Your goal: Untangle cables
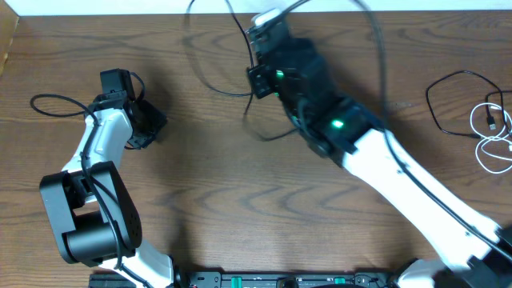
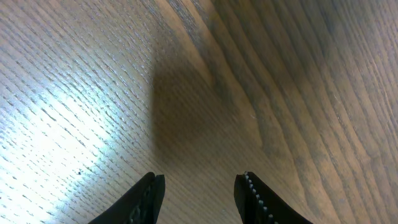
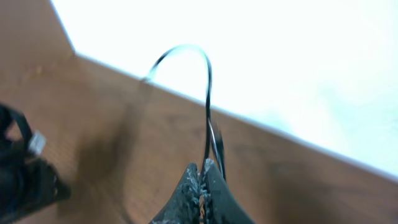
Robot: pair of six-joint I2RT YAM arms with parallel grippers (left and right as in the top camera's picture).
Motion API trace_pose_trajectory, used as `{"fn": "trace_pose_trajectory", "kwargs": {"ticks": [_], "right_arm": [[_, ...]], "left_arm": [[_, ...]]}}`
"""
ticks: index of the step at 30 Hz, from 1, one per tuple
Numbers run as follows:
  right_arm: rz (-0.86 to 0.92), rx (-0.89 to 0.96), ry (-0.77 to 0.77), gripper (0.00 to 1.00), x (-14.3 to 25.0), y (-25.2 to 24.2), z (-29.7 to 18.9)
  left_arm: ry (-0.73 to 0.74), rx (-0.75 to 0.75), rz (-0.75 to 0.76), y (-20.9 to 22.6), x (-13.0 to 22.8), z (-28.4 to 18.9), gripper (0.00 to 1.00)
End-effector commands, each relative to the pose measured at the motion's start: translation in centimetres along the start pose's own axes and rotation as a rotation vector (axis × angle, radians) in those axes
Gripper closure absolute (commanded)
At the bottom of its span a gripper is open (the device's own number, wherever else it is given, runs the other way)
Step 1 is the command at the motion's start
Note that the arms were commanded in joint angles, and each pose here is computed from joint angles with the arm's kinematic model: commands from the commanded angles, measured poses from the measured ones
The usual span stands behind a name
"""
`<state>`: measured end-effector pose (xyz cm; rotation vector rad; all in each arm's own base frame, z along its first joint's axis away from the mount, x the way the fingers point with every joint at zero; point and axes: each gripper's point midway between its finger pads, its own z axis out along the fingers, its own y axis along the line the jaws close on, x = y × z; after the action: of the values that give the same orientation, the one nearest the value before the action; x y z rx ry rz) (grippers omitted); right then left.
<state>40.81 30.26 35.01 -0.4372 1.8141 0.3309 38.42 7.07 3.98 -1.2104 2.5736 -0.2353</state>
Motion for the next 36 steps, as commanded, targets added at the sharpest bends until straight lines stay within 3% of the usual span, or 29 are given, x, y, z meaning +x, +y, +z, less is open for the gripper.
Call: {"fn": "trace_pose_trajectory", "kwargs": {"ticks": [1, 8, 9, 11, 12, 15, 17, 21, 23, 24, 27, 36], "right_arm": [[-0.088, 0.102, -0.048, 0.99, -2.2, -2.2, -2.0], [-0.138, 0.111, -0.073, 0.99, -3.3, -2.6, -3.4], [-0.142, 0.111, -0.059, 0.94, -2.9, -2.5, -3.1], [-0.151, 0.11, -0.027, 0.67, -1.9, -2.4, -2.5], [-0.158, 0.11, -0.006, 0.59, -1.2, -2.4, -2.2], [-0.171, 0.109, 0.042, 0.52, 0.3, -2.3, -1.3], [-0.184, 0.106, 0.081, 0.42, 1.7, -2.0, -0.3], [-0.2, 0.106, 0.155, 0.13, 4.8, -1.7, 2.1], [-0.19, 0.095, 0.185, 0.06, 6.2, -1.3, 3.1], [-0.184, 0.037, 0.223, 0.05, 7.9, -0.1, 4.0], [-0.192, -0.034, 0.274, 0.15, 10.3, 1.4, 5.4], [-0.35, -0.061, 0.462, 0.28, 19.9, 1.7, 9.7]], "left_arm": [[0.011, -0.011, -0.005, 0.3, 0.3, 0.3, 0.58], [0.011, -0.011, -0.005, 0.3, 0.3, 0.3, 0.58], [0.011, -0.011, -0.005, 0.3, 0.3, 0.3, 0.58], [0.011, -0.011, -0.005, 0.3, 0.3, 0.3, 0.58], [0.011, -0.011, -0.005, 0.3, 0.3, 0.3, 0.58], [0.011, -0.011, -0.005, 0.3, 0.3, 0.3, 0.58], [0.011, -0.011, -0.005, 0.3, 0.3, 0.3, 0.58], [0.011, -0.011, -0.005, 0.3, 0.3, 0.3, 0.58], [0.011, -0.011, -0.005, 0.3, 0.3, 0.3, 0.58], [0.011, -0.011, -0.005, 0.3, 0.3, 0.3, 0.58], [0.011, -0.011, -0.005, 0.3, 0.3, 0.3, 0.58], [0.011, -0.011, -0.005, 0.3, 0.3, 0.3, 0.58]]}}
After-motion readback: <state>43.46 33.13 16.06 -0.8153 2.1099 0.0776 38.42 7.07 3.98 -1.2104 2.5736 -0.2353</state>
